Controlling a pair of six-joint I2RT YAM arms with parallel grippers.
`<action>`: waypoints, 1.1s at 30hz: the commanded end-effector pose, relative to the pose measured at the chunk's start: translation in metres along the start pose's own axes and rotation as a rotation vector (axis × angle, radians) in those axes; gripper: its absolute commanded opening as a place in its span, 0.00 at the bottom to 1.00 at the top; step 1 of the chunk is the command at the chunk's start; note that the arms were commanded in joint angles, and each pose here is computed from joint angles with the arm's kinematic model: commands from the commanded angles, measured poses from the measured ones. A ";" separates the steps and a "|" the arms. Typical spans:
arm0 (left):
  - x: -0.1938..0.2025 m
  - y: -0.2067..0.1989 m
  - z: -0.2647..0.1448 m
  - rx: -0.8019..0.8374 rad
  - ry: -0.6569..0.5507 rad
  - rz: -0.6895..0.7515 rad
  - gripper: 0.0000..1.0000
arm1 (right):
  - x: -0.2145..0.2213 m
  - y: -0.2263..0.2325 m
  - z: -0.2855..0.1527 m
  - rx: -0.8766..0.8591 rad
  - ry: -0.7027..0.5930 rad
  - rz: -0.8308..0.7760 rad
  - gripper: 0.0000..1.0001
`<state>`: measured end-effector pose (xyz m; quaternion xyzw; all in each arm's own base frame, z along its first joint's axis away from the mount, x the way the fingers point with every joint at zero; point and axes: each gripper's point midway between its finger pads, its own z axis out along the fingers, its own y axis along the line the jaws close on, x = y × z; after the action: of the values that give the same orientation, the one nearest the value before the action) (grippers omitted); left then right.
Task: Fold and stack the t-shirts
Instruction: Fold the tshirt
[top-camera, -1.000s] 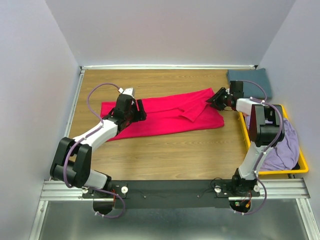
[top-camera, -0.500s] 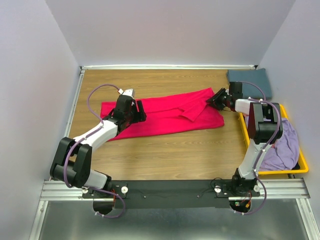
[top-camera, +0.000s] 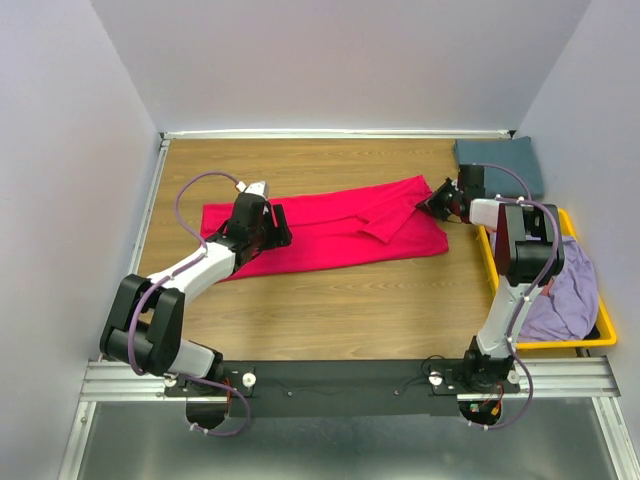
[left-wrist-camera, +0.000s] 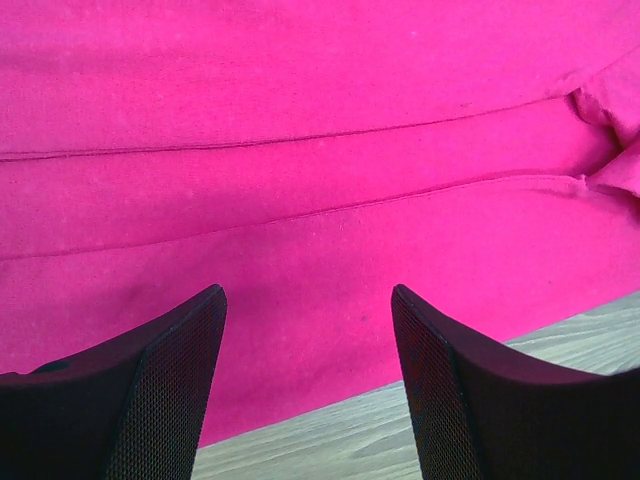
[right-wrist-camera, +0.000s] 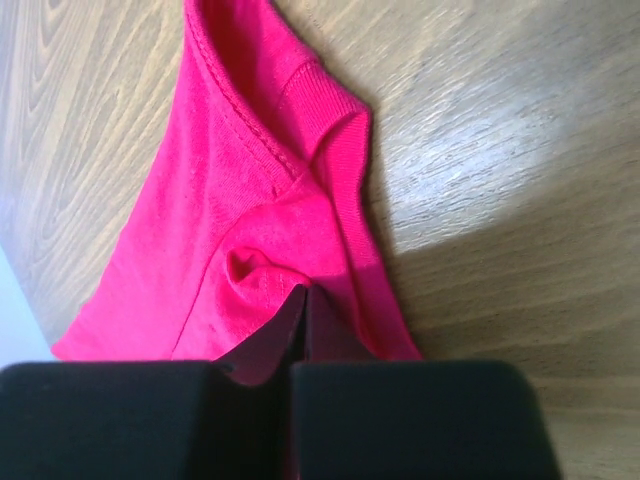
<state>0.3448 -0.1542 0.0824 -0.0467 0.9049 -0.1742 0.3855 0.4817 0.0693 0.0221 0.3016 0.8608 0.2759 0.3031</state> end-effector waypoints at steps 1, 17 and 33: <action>-0.004 0.001 -0.003 -0.011 -0.029 -0.003 0.75 | -0.012 -0.008 0.004 0.027 -0.046 -0.049 0.01; 0.008 0.018 -0.001 -0.092 -0.020 -0.063 0.75 | -0.031 0.000 -0.005 0.027 -0.107 -0.181 0.01; -0.017 0.070 -0.020 -0.282 -0.141 -0.270 0.75 | -0.038 0.008 -0.022 0.024 -0.158 -0.213 0.32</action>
<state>0.3402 -0.1011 0.0726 -0.1891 0.8935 -0.1125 0.3914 0.4904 0.0524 0.0298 0.2353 0.8761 0.2232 0.3568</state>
